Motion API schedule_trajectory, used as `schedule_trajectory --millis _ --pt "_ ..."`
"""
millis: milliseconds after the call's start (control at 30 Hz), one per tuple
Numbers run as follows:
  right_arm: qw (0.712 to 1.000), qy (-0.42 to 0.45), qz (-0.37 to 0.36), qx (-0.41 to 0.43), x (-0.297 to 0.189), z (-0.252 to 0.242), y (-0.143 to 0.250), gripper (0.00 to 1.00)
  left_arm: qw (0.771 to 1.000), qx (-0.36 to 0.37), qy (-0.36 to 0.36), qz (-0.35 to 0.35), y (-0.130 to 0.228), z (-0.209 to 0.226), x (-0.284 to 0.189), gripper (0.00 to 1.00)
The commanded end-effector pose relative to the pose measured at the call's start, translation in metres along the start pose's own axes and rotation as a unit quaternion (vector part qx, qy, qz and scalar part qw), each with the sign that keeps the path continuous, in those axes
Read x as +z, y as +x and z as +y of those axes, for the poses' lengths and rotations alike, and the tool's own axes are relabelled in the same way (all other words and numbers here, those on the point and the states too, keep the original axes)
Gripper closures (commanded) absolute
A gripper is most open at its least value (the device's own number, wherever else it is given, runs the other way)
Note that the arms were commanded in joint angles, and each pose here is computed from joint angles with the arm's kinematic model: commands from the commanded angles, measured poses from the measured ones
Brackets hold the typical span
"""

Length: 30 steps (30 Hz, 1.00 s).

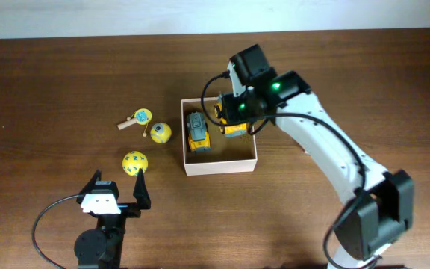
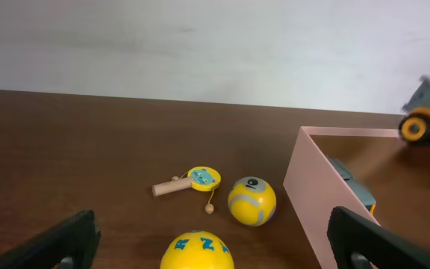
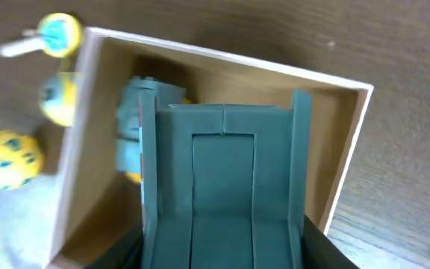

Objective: Pack container
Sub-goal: 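Carry the dump truck with the right gripper into the box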

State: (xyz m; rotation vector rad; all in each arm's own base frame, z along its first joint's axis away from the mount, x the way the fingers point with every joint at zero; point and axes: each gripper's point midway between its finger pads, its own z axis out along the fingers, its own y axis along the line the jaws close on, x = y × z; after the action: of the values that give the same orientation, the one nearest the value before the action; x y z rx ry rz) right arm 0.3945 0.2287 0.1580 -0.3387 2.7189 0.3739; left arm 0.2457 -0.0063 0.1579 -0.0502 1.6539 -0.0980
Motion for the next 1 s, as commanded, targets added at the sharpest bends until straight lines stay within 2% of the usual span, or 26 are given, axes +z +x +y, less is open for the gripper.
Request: schedule_trajectory --millis 0,400,900,967 --pt "0.998 0.048 -0.008 0.037 0.012 -0.011 -0.006 0.59 1.0 0.009 0.003 -0.001 0.001 -0.001 0.0 0.01" --pt "0.993 0.091 0.025 0.076 0.054 -0.03 0.007 0.59 1.0 0.009 0.003 -0.001 0.001 -0.001 0.0 0.01" --pt "0.991 0.103 0.036 0.076 0.07 -0.036 0.011 0.59 1.0 0.009 0.003 -0.001 0.001 -0.001 0.0 0.01" --pt "0.991 0.103 0.035 0.076 0.071 -0.036 0.011 0.55 1.0 0.009 0.003 -0.001 0.001 -0.001 0.0 0.01"
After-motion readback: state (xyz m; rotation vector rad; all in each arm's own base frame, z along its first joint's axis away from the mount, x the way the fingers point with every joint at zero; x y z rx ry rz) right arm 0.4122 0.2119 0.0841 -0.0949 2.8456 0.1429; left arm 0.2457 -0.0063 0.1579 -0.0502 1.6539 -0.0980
